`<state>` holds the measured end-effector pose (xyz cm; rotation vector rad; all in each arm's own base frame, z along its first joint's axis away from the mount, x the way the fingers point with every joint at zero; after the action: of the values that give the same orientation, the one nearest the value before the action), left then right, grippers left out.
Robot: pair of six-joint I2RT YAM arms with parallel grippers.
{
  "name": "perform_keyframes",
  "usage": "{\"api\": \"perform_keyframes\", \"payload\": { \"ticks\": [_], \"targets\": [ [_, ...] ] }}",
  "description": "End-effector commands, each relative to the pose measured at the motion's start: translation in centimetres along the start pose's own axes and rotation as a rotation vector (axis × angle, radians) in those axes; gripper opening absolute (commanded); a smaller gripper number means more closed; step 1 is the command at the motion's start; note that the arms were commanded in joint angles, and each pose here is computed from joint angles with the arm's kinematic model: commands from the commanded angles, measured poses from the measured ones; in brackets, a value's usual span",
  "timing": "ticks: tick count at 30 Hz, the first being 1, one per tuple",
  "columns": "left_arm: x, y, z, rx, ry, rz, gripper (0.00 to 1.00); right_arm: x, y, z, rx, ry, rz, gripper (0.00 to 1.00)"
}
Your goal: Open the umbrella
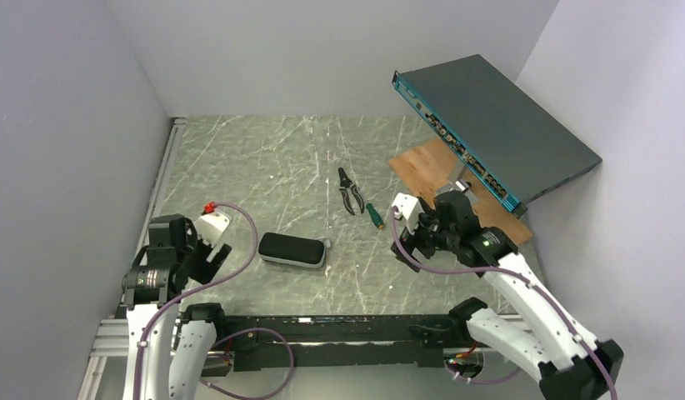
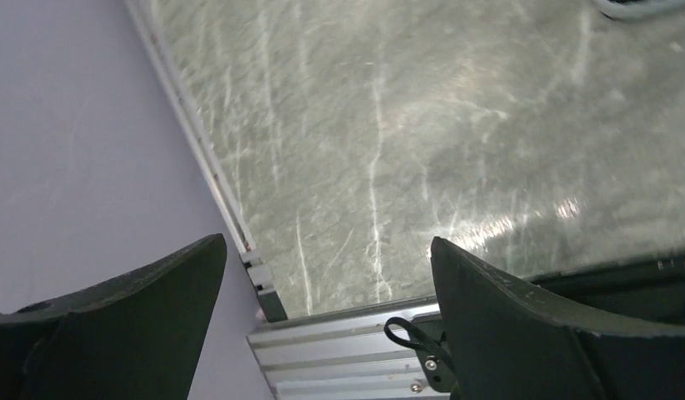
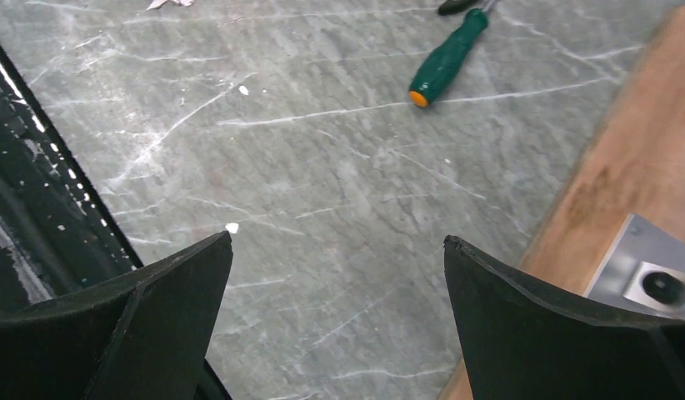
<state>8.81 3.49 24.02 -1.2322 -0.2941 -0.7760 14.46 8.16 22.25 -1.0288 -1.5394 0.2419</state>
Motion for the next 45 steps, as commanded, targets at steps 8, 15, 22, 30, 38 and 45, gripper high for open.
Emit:
{"api": "perform_keyframes", "payload": {
  "ticks": [8, 15, 22, 30, 38, 45],
  "targets": [
    [1.8, 1.7, -4.1, -0.628, 0.541, -0.036, 0.99, 1.8, 4.5, -2.2, 0.122, 0.025, 0.006, 1.0],
    [1.7, 4.1, -8.9, -0.763, 0.845, 0.029, 0.97, 3.2, 5.3, -4.1, 0.098, 0.008, 0.044, 1.0],
    [0.4, 5.9, -13.8, -0.849, 1.051, 0.068, 0.88, 3.6, 7.2, -5.0, 0.167, -0.034, 0.049, 0.99],
    [3.4, 10.1, -16.9, -0.755, 1.01, 0.085, 0.65, 3.9, 8.6, -6.4, 0.232, -0.07, 0.061, 0.97],
    [12.0, 17.2, -12.3, -0.645, 0.555, 0.142, 0.58, 3.2, 8.4, -7.0, 0.244, -0.109, 0.054, 0.97],
    [18.2, 22.8, -5.4, -0.576, 0.14, 0.144, 0.61, 3.1, 9.6, -7.3, 0.189, -0.074, 0.025, 0.96]
  ]
}}
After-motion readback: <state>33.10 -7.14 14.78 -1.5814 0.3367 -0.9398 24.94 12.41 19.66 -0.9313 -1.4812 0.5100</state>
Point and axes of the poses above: each gripper's point midway between its finger pads, its own y axis out along the fingers, its own z axis along the line the jaws close on, x = y × z, the point moved 10 cm from there along -y, back along the fingers, and after that the axes turned 10 degrees about -y, right-handed, at the moved point
